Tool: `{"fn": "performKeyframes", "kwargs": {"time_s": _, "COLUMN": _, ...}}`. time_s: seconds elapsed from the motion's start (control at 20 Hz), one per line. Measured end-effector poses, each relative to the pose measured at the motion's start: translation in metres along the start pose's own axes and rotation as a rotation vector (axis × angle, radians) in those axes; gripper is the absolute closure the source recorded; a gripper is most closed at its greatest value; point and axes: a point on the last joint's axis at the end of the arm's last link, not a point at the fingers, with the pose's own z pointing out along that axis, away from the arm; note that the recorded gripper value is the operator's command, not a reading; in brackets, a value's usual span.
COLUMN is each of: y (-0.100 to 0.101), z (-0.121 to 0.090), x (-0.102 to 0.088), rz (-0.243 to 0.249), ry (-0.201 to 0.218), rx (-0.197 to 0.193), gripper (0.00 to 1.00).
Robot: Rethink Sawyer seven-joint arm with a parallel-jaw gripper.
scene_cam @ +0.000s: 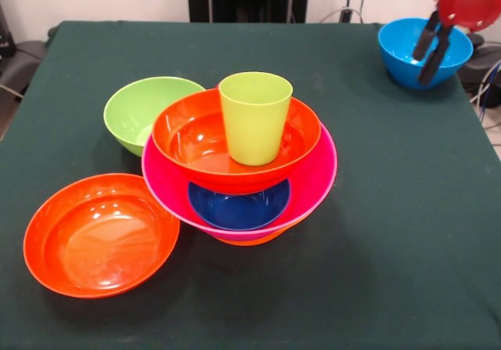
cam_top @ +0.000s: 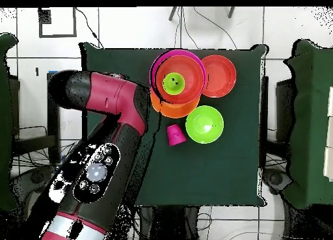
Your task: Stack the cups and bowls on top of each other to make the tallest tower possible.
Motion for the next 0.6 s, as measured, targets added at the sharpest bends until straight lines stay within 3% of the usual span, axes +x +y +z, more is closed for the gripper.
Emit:
{"fn": "performKeyframes", "kwargs": {"time_s": 0.2, "y": -0.007, "z": 0.015, "x": -0.007, "rz": 0.008, "ry": -0.018, "rx": 0.001, "gripper": 0.0}}
{"fn": "performKeyframes", "kwargs": {"time_s": 0.6, "y": -0.03, "z": 0.042, "x": -0.024, "rz": 0.031, "ry": -0.047, "rx": 0.042, "gripper": 0.0}}
